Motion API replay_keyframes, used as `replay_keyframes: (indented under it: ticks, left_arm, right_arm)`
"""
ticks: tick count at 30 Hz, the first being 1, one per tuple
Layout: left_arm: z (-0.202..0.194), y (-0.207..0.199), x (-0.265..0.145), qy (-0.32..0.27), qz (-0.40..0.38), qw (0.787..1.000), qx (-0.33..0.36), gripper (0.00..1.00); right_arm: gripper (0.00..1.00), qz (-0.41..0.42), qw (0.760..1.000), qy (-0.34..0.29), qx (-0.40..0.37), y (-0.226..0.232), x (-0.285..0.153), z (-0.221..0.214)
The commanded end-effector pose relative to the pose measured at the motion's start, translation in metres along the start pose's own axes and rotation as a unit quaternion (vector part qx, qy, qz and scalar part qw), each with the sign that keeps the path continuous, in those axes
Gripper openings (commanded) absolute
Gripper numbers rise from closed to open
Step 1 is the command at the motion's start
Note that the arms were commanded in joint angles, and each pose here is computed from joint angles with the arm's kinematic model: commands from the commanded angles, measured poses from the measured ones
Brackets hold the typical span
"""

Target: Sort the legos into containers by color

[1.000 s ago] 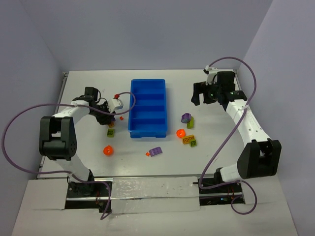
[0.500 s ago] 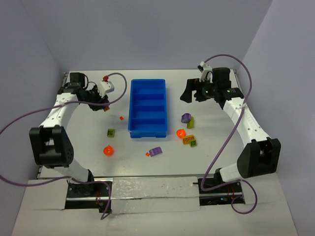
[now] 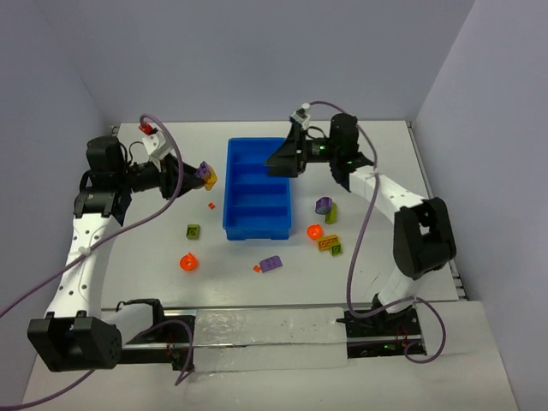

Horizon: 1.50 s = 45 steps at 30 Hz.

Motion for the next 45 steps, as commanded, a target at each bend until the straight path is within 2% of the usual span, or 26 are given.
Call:
replay_keyframes:
  ticks: [1, 4, 12, 29, 32, 37, 40, 45]
  left_arm:
    - [0.027, -0.017, -0.007, -0.052, -0.007, 0.999, 0.016, 0.00]
    - [0.029, -0.031, -0.015, -0.054, 0.004, 0.996, 0.071, 0.00]
    - [0.019, -0.057, -0.015, -0.096, -0.006, 0.991, 0.096, 0.00]
    - [0.019, -0.071, 0.008, -0.100, -0.038, 0.991, 0.077, 0.00]
    - [0.019, -0.070, 0.010, -0.101, -0.038, 0.991, 0.079, 0.00]
    - [0.022, -0.069, 0.014, -0.108, -0.040, 0.990, 0.082, 0.00]
    - [0.020, -0.068, 0.015, -0.107, -0.038, 0.990, 0.081, 0.00]
    - [0.019, -0.067, 0.016, -0.111, -0.033, 0.991, 0.069, 0.00]
  right_arm:
    - [0.95, 0.116, 0.989, 0.085, 0.025, 0.049, 0.020, -0.019]
    - [0.91, 0.132, 0.984, 0.110, 0.044, 0.054, 0.038, -0.026]
    - [0.80, 0.148, 0.974, 0.156, 0.066, 0.058, 0.064, -0.047]
    - [0.68, 0.162, 0.963, 0.203, 0.079, 0.062, 0.091, -0.058]
    - [0.62, 0.166, 0.962, 0.205, 0.074, 0.066, 0.091, -0.059]
    - [0.45, 0.169, 0.961, 0.208, 0.073, 0.066, 0.091, -0.062]
    - [0.42, 0.173, 0.959, 0.212, 0.066, 0.070, 0.090, -0.063]
    - [0.31, 0.187, 0.956, 0.216, 0.058, 0.078, 0.086, -0.065]
Point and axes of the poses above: each gripper's point midway between its finger pads, its own x axis out along the fingers, its own y axis along the line the jaws close on, z = x × y, the point moved 5 cm from there along -x, back along the fingers, and after that the axes turned 4 degrees about x, right-handed, at the moved point
